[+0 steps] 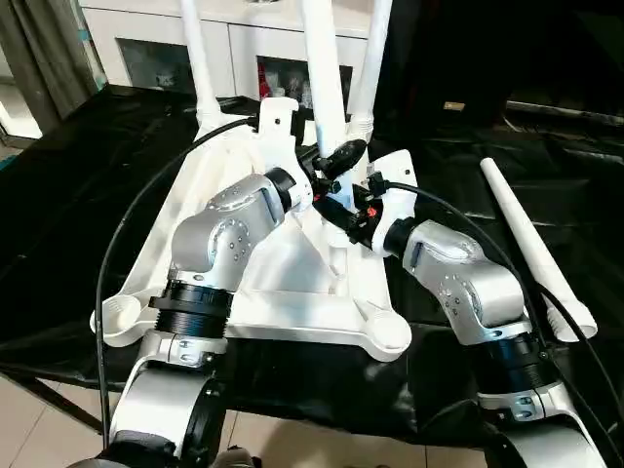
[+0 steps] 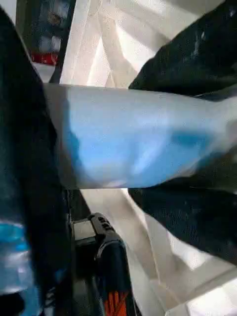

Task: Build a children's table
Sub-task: Pick table leg

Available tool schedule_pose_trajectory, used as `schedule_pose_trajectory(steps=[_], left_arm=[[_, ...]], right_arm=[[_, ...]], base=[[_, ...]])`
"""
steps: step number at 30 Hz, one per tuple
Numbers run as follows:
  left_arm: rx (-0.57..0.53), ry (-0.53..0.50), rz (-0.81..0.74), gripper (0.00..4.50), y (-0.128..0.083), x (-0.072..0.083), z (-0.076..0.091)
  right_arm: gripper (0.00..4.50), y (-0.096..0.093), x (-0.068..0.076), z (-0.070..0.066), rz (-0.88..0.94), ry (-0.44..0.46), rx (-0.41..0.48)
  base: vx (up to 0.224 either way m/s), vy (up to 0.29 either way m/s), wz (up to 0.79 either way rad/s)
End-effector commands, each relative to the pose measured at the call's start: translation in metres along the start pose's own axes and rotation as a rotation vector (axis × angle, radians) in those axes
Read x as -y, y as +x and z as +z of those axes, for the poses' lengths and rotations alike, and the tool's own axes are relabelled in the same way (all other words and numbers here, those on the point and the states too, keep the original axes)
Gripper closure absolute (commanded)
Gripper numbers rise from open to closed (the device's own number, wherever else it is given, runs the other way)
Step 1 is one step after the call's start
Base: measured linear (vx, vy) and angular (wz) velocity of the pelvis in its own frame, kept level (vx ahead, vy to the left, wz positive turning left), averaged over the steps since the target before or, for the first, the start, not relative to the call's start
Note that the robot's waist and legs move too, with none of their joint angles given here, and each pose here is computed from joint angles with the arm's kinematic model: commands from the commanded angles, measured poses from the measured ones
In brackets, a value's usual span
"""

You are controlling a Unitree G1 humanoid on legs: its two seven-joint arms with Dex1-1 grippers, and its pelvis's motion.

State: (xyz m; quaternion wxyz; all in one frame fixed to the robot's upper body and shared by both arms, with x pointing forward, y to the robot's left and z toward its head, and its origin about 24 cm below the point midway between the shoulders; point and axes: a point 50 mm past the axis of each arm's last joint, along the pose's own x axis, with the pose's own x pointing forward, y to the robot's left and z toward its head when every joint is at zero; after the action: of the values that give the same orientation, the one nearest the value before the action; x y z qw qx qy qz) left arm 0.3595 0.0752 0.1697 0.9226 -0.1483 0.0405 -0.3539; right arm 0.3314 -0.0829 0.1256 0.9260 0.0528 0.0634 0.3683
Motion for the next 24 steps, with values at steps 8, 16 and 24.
schedule_pose_trajectory(steps=[8,16,24], left_arm=[[-0.034,0.031,-0.333,2.55,-0.016,0.016,0.018],[0.001,-0.001,-0.565,2.55,-0.029,0.035,0.029],[-0.014,0.002,-0.581,2.55,-0.032,0.035,0.026]], right_arm=[[1.38,-0.031,0.010,0.010,0.260,0.005,-0.121],[1.75,-0.039,0.008,0.008,0.332,0.029,-0.156],[2.40,-0.038,0.003,0.008,0.368,0.037,-0.164]], base=[[0.000,0.000,0.00],[0.000,0.000,0.00],[0.000,0.000,0.00]])
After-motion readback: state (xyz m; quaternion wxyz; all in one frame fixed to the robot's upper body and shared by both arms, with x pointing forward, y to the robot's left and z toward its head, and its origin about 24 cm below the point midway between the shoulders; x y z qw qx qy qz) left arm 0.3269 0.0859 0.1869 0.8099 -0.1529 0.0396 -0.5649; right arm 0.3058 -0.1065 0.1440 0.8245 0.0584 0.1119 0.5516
